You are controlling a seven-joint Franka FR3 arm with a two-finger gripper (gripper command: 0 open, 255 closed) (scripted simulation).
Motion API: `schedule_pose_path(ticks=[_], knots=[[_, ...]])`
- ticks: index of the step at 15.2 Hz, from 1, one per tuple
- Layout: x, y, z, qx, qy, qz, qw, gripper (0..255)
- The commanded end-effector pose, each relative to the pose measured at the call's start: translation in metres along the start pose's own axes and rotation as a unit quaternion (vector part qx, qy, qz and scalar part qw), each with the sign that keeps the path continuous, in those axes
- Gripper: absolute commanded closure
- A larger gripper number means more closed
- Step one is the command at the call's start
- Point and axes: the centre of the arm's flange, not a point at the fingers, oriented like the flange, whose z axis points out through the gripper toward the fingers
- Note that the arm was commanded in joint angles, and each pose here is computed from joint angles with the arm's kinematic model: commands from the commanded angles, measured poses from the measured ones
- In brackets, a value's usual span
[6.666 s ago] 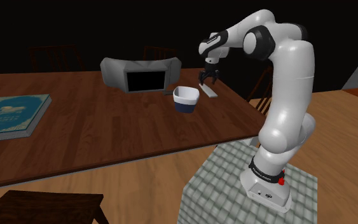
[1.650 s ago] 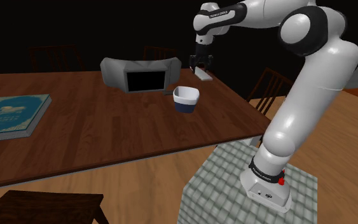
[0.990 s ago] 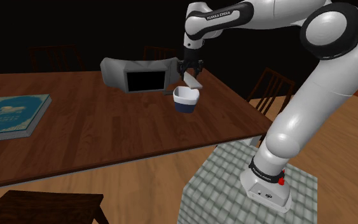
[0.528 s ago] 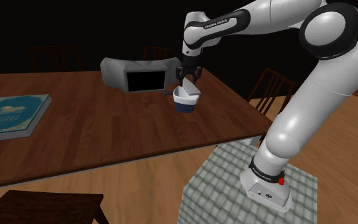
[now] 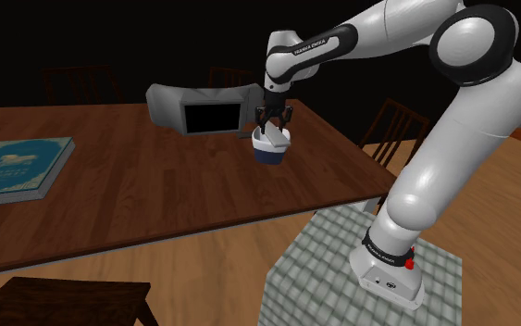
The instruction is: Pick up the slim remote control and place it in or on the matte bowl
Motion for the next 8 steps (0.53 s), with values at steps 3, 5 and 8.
schedule_pose_path(ticks=[3,5,8], knots=[[-0.0001,0.0001,0.0009,0.000,0.000,0.000,1.0000,255],[-0.0001,0.0001,0.0009,0.000,0.000,0.000,1.0000,255],[0.0000,0.0002,0.0009,0.000,0.000,0.000,1.0000,0]])
